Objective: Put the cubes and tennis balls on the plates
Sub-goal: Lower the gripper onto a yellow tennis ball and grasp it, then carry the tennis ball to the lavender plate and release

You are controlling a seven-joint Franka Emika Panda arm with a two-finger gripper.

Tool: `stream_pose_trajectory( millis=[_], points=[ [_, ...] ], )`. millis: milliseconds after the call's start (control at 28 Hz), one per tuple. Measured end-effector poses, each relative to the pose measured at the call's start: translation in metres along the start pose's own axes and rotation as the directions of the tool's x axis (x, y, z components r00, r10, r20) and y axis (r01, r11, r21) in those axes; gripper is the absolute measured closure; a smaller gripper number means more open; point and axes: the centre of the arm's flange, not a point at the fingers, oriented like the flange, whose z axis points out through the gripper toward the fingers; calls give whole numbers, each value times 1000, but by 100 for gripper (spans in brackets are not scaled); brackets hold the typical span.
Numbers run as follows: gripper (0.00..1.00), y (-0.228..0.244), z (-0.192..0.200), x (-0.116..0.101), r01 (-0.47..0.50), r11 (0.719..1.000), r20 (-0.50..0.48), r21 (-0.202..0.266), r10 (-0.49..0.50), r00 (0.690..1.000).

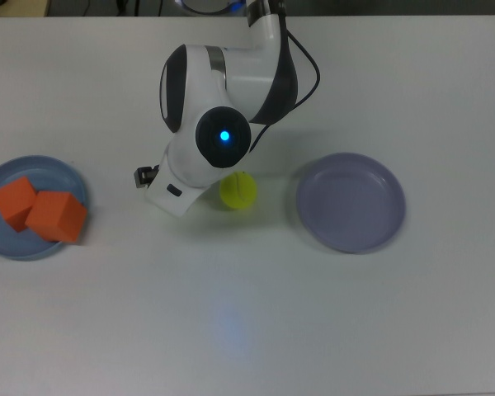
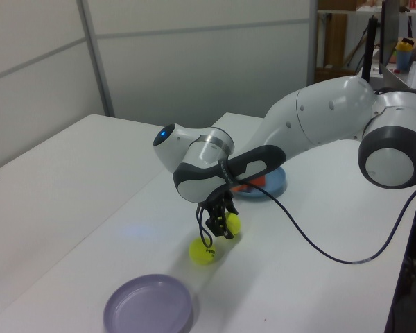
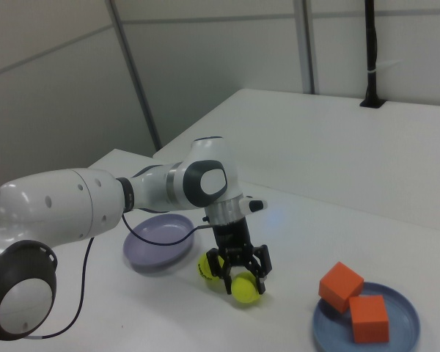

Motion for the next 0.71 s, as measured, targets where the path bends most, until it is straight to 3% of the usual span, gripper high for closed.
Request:
stream_pose_trajectory(
  millis=[36, 179, 321, 500, 714],
  points=[
    [21, 0, -1, 1, 0, 1000, -11, -2, 0, 1000],
    [30, 0, -6, 4, -3, 1000, -41, -6, 2, 999],
    [30, -11, -24, 10, -1, 1000, -91, -4, 0, 996],
    [30, -53, -76, 18, 32, 999, -194, 14, -29, 981],
    [30, -108, -129, 12, 81, 996, -287, 41, -66, 956]
  ],
)
